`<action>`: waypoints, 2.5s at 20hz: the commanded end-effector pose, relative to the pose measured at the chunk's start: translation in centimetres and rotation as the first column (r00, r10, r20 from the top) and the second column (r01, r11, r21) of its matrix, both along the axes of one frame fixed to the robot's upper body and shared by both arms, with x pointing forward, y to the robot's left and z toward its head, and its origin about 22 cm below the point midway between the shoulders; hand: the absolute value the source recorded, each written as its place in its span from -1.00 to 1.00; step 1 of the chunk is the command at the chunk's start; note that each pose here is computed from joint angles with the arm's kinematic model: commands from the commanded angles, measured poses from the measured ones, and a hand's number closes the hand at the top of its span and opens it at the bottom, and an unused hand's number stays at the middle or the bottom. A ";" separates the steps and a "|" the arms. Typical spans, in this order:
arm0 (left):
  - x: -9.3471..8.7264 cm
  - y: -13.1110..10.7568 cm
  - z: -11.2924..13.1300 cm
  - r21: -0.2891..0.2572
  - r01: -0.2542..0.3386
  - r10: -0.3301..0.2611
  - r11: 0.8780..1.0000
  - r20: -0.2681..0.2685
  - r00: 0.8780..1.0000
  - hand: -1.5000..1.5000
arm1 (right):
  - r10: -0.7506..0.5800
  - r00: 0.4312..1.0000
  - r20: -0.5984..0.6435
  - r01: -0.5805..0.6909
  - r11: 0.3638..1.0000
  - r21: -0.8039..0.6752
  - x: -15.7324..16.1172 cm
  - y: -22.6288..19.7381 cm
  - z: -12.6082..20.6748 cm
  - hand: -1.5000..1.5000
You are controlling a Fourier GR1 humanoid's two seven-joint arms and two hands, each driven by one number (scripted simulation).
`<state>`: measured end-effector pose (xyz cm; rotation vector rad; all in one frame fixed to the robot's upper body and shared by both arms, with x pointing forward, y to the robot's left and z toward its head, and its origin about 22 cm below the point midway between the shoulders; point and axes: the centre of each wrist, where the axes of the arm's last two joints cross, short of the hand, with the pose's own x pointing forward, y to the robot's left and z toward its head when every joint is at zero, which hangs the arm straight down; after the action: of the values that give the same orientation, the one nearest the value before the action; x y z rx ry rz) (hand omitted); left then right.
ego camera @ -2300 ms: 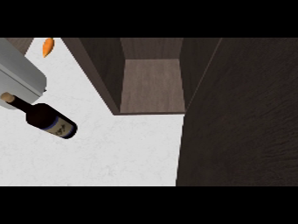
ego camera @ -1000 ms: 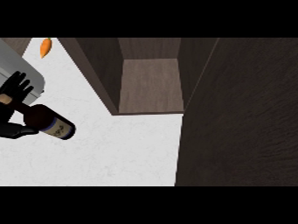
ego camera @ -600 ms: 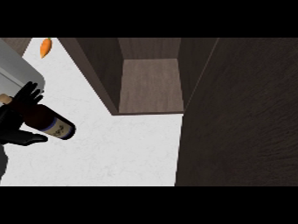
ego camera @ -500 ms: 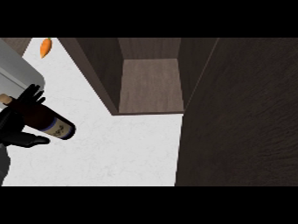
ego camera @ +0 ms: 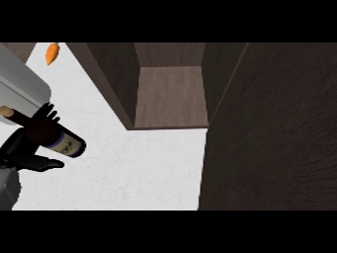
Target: Pick up the wine, place it into the cabinet and close the cabinet
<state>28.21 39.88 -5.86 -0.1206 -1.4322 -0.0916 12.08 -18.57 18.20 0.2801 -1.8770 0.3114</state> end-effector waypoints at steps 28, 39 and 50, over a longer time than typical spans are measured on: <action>2.3 -4.6 -3.5 -0.329 -0.027 0.027 0.944 -0.004 1.000 1.00 | 0.033 0.997 0.066 -0.036 0.998 0.042 -3.9 -1.6 3.7 -1.00; 2.2 -6.5 -3.3 -0.227 -0.040 0.077 0.973 0.158 0.984 1.00 | 0.021 0.998 0.061 -0.024 0.999 0.045 -3.8 -2.0 3.2 -1.00; -4.9 -12.1 -6.8 -0.385 -0.134 0.259 0.913 0.294 0.920 1.00 | -0.021 0.999 0.050 0.018 0.997 0.069 -3.5 -1.6 2.3 -1.00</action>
<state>24.31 29.77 -13.10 -0.2021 -1.7362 0.3179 12.27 -19.20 17.77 0.2426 -1.8726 0.2896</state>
